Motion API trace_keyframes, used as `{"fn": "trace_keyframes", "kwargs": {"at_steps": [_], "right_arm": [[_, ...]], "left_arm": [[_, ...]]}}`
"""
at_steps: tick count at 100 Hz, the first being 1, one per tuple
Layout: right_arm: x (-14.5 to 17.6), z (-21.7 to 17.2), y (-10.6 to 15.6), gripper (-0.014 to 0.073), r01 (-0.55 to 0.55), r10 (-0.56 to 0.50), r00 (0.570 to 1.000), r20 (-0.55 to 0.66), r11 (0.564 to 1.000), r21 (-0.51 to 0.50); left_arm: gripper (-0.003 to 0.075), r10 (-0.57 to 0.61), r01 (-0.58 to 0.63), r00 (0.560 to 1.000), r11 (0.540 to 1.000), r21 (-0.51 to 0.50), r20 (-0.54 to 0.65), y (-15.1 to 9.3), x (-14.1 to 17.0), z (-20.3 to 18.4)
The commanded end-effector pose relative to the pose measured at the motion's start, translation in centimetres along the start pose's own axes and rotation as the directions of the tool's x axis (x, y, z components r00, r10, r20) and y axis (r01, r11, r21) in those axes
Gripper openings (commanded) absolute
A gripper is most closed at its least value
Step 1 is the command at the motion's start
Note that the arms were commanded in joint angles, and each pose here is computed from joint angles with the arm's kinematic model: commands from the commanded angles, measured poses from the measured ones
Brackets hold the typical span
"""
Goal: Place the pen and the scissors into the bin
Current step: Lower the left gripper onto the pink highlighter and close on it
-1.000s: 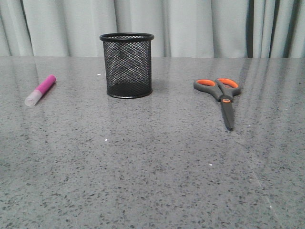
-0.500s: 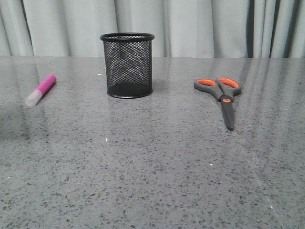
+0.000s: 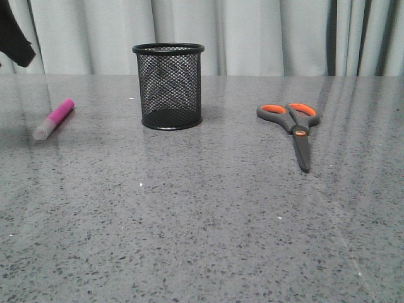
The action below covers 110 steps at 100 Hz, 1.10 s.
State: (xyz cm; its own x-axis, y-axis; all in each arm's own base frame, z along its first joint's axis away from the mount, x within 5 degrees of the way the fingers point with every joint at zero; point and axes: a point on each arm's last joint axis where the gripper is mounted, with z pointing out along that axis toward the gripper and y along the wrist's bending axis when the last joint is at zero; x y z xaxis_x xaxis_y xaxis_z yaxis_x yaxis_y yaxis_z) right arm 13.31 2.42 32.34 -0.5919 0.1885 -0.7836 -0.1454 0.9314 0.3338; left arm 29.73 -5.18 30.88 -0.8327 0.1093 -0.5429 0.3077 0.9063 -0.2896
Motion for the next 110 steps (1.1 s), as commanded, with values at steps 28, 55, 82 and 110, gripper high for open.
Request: {"fn": "trace_keyframes", "kwargs": {"at_steps": [28, 55, 82, 110], "right_arm": [[-1.6, -0.5, 0.3, 0.0463, 0.008, -0.008, 0.995, 0.102, 1.000, -0.002], [-1.5, -0.5, 0.3, 0.0463, 0.008, -0.008, 0.995, 0.100, 1.000, -0.002], [-1.6, -0.5, 0.3, 0.0463, 0.014, -0.014, 0.995, 0.102, 1.000, -0.001], [-1.6, -0.5, 0.3, 0.0463, 0.014, -0.014, 0.995, 0.102, 1.000, -0.001]], "left_arm": [[0.0385, 0.185, -0.205, 0.975, 0.961, -0.185, -0.123, -2.4, -4.7, 3.7], [0.0385, 0.151, -0.178, 0.977, 0.967, -0.182, -0.153, -2.1, -6.7, 6.1], [0.0385, 0.132, -0.171, 0.969, 0.969, -0.177, -0.210, -1.5, -6.6, 8.2], [0.0385, 0.138, -0.170, 0.975, 0.968, -0.182, -0.176, -1.5, -6.9, 8.2]]}}
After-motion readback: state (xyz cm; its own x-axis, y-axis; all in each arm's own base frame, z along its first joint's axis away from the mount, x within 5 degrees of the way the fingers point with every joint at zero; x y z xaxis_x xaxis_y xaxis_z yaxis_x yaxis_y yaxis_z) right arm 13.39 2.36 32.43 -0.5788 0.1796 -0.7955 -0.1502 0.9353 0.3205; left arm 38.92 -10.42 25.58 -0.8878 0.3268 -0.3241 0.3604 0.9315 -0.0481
